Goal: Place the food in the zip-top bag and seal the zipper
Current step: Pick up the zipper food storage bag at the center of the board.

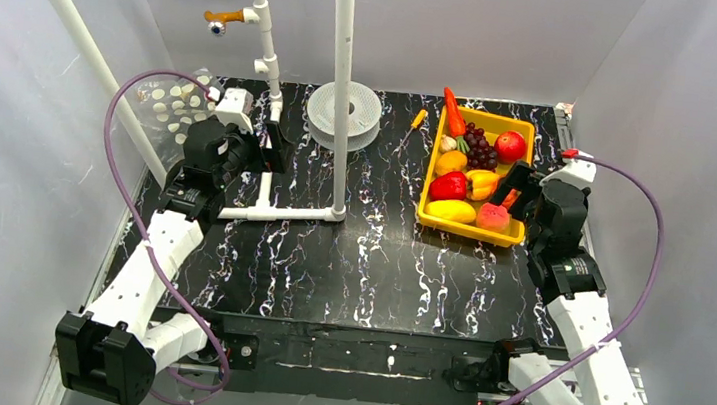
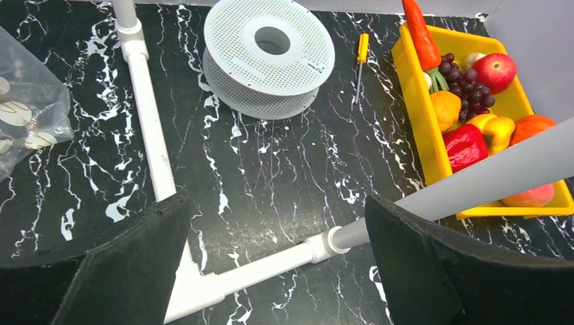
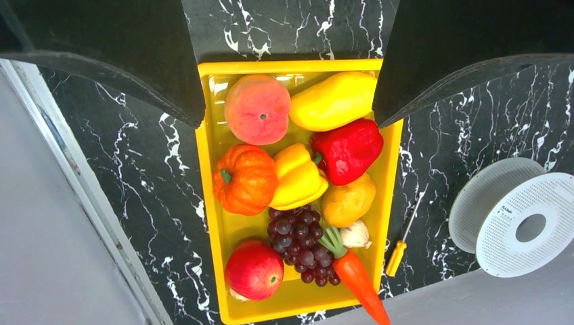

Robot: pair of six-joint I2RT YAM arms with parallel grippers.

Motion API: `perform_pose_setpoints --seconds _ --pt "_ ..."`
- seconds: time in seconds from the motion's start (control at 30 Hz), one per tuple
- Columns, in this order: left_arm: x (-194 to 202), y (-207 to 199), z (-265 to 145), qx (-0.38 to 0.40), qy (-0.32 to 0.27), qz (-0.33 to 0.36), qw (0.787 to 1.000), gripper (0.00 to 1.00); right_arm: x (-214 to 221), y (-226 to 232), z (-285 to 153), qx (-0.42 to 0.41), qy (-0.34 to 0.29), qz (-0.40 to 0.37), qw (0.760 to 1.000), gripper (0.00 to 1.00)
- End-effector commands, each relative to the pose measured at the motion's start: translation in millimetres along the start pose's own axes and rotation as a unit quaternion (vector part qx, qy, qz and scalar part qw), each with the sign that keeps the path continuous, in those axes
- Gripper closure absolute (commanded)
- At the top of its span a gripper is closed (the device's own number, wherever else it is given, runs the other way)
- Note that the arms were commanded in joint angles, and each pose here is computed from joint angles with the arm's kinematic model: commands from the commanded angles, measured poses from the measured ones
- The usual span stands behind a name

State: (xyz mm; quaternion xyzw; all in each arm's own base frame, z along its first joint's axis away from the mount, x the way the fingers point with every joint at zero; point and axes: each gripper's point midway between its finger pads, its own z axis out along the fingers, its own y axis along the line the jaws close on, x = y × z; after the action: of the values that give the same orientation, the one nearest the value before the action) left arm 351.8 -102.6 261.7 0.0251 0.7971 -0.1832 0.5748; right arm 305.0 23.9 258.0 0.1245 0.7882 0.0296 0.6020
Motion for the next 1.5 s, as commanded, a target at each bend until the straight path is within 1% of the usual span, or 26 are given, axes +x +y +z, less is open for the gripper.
perform_pose_setpoints --seconds 0.0,0.13,0.27,0.37,0.43,0.47,0.53,0.7,0.8,0.9,1.03,1.1,1.17,1.3,1.37,1.4,1.47 --pt "-17.2 1.5 -5.9 -0.003 -0.031 0.034 0.999 0.0 -13.5 -1.2 -4.2 0.017 -0.003 0.017 1.0 0.0" --pt "-15.6 -1.4 -5.9 0.005 -0.039 0.02 0.999 0.01 -5.6 5.4 -6.4 -0.003 0.019 0.014 1.0 0.0" --pt "-10.3 4.3 -5.4 -0.011 -0.034 0.009 0.999 0.01 2.9 11.7 -7.6 -0.018 0.045 0.012 0.999 0.0" --pt "-10.0 13.4 -5.1 -0.038 -0.023 0.013 0.999 0.0 9.0 12.8 -6.8 -0.019 0.059 0.011 0.998 0.0" --pt "-2.5 24.0 -6.7 -0.066 -0.004 0.014 0.998 0.0 14.0 11.7 -5.8 -0.014 0.07 0.012 0.997 0.0" --pt "-0.2 24.9 -7.0 -0.069 0.002 0.016 0.998 0.0 15.7 11.4 -5.7 -0.011 0.077 0.015 0.997 0.0" --pt "2.5 34.1 -7.9 -0.092 0.008 0.022 0.995 0.0 20.4 12.0 -6.0 -0.006 0.096 0.021 0.995 0.0" --pt "10.4 46.4 -6.2 -0.125 0.034 0.026 0.991 0.01 32.5 27.0 -10.1 -0.038 0.15 0.022 0.988 0.0" --pt "18.2 59.7 -3.0 -0.157 0.052 0.031 0.986 0.0 32.4 35.4 -14.8 -0.058 0.163 0.029 0.984 0.0" --pt "25.7 79.3 4.0 -0.201 0.075 0.053 0.975 0.01 30.7 46.6 -20.9 -0.092 0.162 0.036 0.982 0.0" --pt "31.5 109.1 22.6 -0.269 0.111 0.088 0.953 0.0 26.9 57.0 -26.7 -0.125 0.154 0.041 0.979 0.0" --pt "38.2 119.9 34.3 -0.294 0.136 0.09 0.942 0.01 25.9 62.0 -29.1 -0.138 0.156 0.04 0.977 0.0" --pt "42.6 128.0 47.0 -0.312 0.147 0.091 0.934 0.01 26.7 65.4 -30.9 -0.147 0.161 0.039 0.975 0.0" --pt "33.9 143.8 75.3 -0.344 0.145 0.113 0.921 0.01 30.4 73.1 -35.7 -0.167 0.171 0.04 0.97 0.0" --pt "33.6 154.8 94.3 -0.358 0.157 0.141 0.91 0.0 32.3 75.3 -38.1 -0.172 0.175 0.038 0.969 0.0" --pt "22.3 158.6 102.8 -0.366 0.153 0.157 0.904 0.0 32.0 75.9 -39.7 -0.174 0.175 0.037 0.968 0.0" --pt "13.7 173.4 112.7 -0.405 0.154 0.182 0.883 0.0 33.1 77.4 -42.3 -0.179 0.176 0.032 0.967 0.0"
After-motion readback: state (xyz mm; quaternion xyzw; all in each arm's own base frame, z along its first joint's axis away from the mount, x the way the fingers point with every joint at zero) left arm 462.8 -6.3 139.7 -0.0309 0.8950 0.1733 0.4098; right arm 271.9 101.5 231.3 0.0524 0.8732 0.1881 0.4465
